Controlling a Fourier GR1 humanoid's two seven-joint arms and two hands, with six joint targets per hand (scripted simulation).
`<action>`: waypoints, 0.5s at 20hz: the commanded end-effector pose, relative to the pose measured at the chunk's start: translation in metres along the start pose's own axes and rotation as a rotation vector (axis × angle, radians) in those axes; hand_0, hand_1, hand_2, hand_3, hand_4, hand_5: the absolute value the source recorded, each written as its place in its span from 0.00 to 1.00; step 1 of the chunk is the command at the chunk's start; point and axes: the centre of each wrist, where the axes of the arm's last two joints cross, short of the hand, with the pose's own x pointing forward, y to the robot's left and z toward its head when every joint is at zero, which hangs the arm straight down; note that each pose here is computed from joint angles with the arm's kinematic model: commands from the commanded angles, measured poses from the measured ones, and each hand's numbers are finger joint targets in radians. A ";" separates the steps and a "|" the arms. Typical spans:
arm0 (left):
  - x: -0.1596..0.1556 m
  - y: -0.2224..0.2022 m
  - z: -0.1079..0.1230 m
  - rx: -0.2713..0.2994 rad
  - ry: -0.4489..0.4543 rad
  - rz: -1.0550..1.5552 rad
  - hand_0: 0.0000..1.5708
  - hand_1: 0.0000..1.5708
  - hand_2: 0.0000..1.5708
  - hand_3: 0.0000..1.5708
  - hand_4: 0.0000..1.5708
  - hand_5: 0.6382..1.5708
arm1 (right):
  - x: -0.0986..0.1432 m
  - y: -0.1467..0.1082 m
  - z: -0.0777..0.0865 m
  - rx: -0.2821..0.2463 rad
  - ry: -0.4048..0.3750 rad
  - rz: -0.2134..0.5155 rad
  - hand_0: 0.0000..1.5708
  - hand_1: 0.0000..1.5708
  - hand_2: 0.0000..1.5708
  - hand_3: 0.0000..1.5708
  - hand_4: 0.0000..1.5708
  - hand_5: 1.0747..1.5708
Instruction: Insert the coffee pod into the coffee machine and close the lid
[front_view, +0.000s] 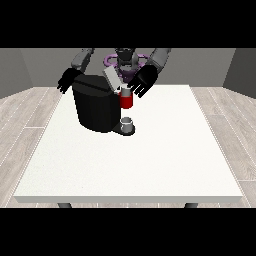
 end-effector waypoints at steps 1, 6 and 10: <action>0.004 -0.018 -0.001 -0.031 -0.006 -0.007 0.76 0.76 0.79 0.73 0.30 1.00 | -0.008 0.003 0.003 -0.002 0.009 -0.024 0.00 0.00 0.00 0.00 0.25 1.00; -0.011 0.021 0.003 0.017 0.021 -0.038 0.73 0.73 0.75 0.65 0.29 1.00 | 0.027 0.009 -0.009 0.037 -0.061 -0.014 0.00 0.00 0.00 0.00 0.28 1.00; 0.011 -0.004 -0.003 -0.014 -0.033 -0.050 0.69 0.69 0.72 0.61 0.26 1.00 | -0.004 0.003 -0.003 -0.008 -0.015 -0.017 0.00 0.00 0.00 0.00 0.30 1.00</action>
